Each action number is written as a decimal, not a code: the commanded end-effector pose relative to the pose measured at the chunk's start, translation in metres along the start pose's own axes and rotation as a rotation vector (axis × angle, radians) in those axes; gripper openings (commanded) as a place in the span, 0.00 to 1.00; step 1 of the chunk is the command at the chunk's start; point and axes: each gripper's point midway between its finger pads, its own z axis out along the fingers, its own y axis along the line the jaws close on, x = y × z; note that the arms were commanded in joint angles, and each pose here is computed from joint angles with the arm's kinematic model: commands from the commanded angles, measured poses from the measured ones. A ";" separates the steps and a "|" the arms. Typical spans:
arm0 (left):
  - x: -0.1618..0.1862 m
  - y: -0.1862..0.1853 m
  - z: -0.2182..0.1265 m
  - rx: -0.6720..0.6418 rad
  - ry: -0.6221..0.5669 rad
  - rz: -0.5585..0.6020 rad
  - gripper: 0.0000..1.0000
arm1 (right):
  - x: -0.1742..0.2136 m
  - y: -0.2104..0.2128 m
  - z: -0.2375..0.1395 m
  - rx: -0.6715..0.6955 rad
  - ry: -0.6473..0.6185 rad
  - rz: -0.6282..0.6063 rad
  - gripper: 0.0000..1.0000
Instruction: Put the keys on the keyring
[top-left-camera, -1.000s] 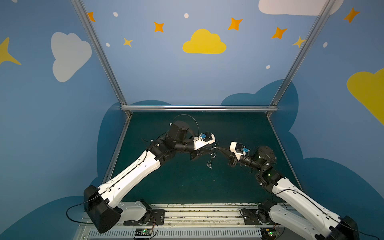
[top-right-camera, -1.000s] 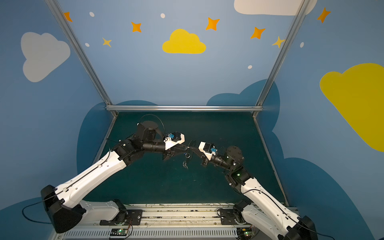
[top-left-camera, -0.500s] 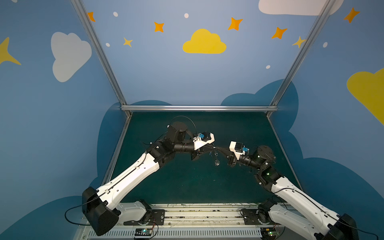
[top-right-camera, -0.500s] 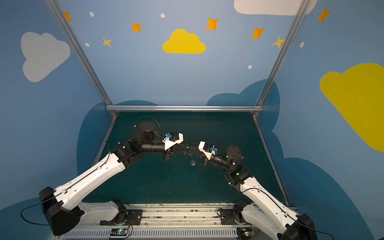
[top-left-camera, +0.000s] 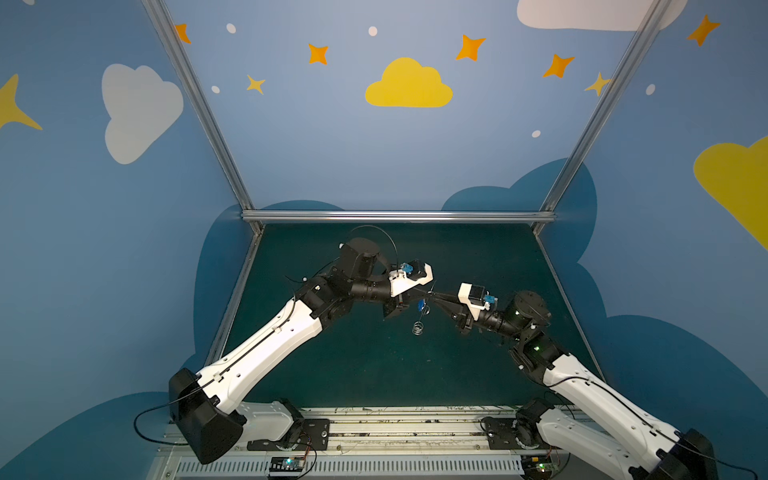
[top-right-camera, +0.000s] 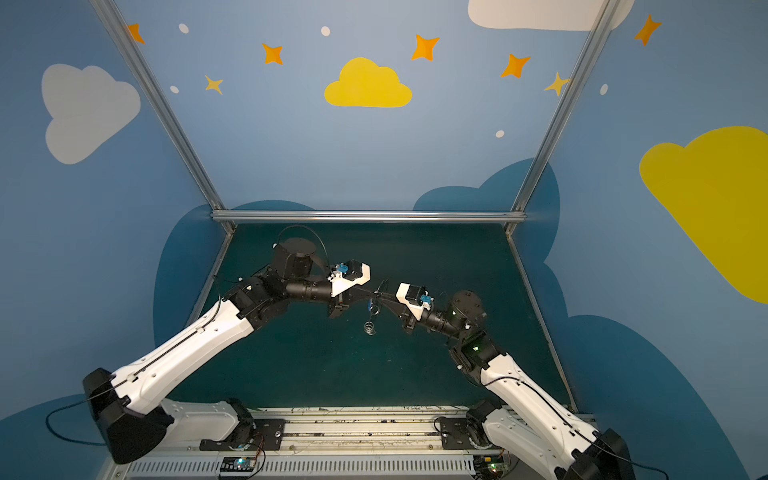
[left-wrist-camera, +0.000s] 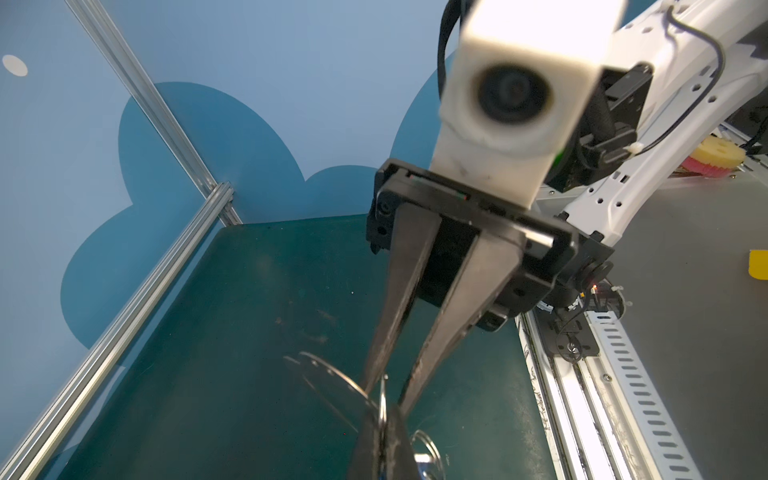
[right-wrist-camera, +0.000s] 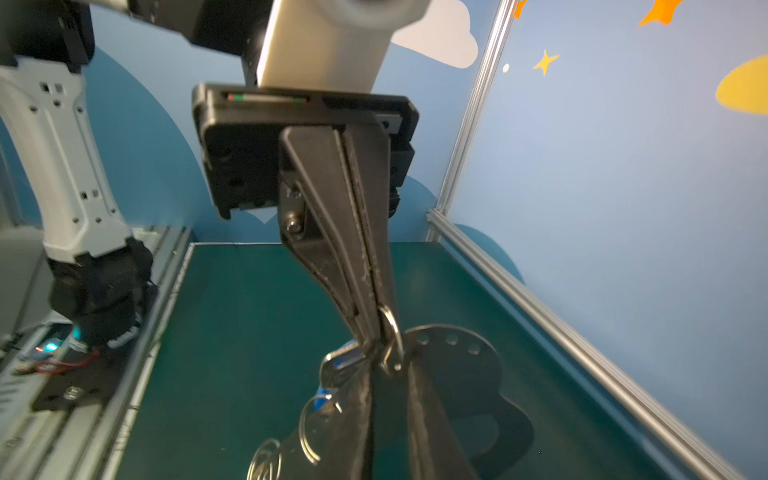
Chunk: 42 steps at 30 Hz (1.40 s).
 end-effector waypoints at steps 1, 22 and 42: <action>0.004 -0.004 -0.005 0.003 0.111 0.048 0.03 | -0.009 -0.003 -0.006 0.023 0.027 -0.084 0.22; 0.011 -0.011 0.004 0.013 0.378 0.183 0.03 | -0.017 0.010 -0.011 -0.041 0.022 -0.204 0.19; 0.007 -0.013 0.010 0.018 0.358 0.208 0.03 | -0.016 0.011 -0.005 -0.056 -0.003 -0.167 0.00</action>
